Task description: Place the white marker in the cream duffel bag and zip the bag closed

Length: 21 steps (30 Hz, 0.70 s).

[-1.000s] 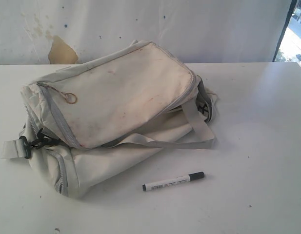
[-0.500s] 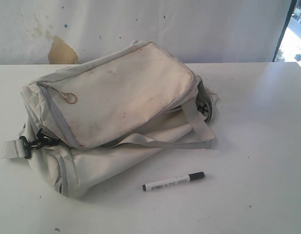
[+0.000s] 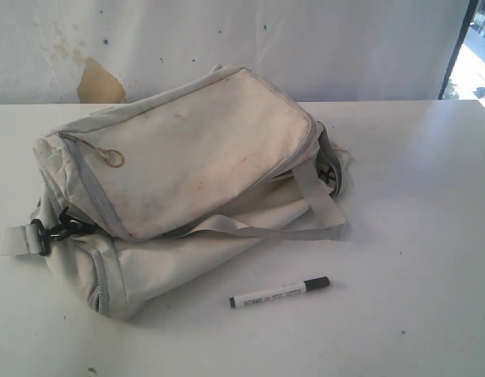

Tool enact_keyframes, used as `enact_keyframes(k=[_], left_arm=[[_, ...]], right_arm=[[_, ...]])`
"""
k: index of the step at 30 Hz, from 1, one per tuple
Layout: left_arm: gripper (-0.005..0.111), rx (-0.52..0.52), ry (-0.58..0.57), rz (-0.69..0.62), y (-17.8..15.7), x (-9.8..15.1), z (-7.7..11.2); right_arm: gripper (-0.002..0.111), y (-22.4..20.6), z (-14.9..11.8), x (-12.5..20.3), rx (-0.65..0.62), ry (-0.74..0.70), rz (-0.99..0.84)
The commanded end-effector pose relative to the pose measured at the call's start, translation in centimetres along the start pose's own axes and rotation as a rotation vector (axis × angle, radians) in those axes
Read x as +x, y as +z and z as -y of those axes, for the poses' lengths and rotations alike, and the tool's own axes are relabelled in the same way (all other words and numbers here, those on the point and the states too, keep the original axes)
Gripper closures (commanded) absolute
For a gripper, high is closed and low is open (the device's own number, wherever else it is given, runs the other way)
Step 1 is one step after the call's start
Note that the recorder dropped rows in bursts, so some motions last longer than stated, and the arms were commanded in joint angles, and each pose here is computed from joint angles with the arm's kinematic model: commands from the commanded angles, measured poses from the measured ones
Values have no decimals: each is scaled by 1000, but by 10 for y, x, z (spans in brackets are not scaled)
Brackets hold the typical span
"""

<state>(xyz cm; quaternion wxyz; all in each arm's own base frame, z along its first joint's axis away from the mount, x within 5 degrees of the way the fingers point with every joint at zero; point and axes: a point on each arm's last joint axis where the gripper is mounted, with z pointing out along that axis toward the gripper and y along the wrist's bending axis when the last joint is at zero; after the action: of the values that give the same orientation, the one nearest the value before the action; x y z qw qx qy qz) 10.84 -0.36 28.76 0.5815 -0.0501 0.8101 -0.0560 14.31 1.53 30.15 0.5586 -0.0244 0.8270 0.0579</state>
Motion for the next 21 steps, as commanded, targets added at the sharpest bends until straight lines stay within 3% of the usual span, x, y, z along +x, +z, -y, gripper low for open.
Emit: enact_keyframes(k=[1,5,8,13,17,21], left_arm=[[64,-2,-95,-140,18,-9,4],[64,-6,-130,-260,36,-24,9],[64,-19,-122,-355,54,-33,11],[64,-32,-112,-492,95,-40,13],[63,-25,-81,-590,122,-41,13],[55,-21,-155,-641,147,-46,4]], right_arm=[[76,20,-14,-5,-115,21,-111],[76,41,-27,-8,-208,76,-292],[70,56,-39,-12,-297,28,-375],[55,76,-59,-24,-439,24,-398],[55,91,-72,-32,-492,25,-414],[55,107,-85,-36,-523,10,-435]])
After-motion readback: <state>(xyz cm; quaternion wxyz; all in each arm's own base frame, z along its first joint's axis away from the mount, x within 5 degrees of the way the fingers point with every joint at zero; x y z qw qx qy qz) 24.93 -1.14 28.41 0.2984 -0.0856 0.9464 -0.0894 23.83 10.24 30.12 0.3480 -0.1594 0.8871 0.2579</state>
